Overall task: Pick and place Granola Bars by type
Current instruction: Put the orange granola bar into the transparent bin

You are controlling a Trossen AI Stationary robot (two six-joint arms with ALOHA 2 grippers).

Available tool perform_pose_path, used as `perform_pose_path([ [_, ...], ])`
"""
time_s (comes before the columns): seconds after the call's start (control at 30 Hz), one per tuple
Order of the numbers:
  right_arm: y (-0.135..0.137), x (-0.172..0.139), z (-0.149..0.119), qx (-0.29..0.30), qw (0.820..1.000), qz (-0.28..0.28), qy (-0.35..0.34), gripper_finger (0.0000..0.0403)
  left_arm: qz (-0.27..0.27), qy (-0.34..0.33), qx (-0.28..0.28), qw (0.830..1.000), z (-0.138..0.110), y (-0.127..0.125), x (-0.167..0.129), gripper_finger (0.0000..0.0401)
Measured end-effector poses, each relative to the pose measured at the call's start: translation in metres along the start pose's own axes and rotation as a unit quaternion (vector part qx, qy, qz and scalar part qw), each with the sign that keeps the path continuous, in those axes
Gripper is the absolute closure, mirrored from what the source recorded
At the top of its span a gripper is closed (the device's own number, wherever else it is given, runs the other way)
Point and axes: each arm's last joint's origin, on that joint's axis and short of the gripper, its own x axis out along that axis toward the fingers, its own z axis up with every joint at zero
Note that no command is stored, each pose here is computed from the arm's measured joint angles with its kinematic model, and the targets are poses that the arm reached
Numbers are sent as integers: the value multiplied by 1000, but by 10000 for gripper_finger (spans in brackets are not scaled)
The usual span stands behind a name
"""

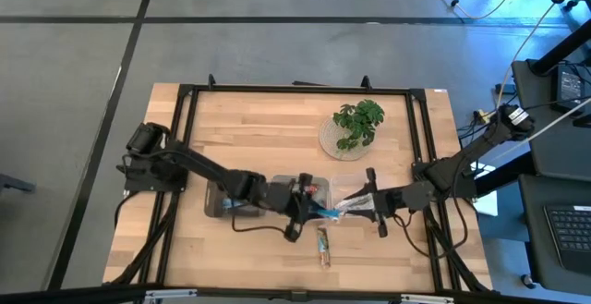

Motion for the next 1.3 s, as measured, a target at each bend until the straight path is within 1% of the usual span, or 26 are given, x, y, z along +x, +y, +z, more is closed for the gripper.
perform_pose_path([
  [0.13,-2,0,-2,10,1000,-6,-6,183,-25,-53,-9,998,-4,19,4,338],
  [0.23,-4,1,-2,20,1000,-10,-7,140,-22,-73,-19,997,-11,26,4,339],
  [0.3,-5,1,-2,22,1000,-12,-10,118,-18,-82,-22,996,-13,29,4,338],
  [0.4,-5,3,2,39,999,-17,-32,100,-10,-81,-23,996,-14,29,4,336],
  [0.53,-4,8,9,59,995,-41,-73,96,-7,-94,-25,995,-11,29,3,337],
  [0.6,-3,11,11,63,993,-44,-87,99,-6,-98,-25,995,-10,28,3,339],
  [0.73,-1,20,10,62,992,-38,-101,109,17,-99,-28,995,-9,29,3,338],
  [0.93,1,29,9,68,990,-44,-113,141,19,-97,-29,995,-9,29,3,337],
  [1.07,0,29,11,71,989,-46,-124,176,19,-95,-29,995,-10,29,3,339],
  [1.3,0,28,11,70,988,-47,-127,260,18,-95,-29,995,-10,29,3,330],
])
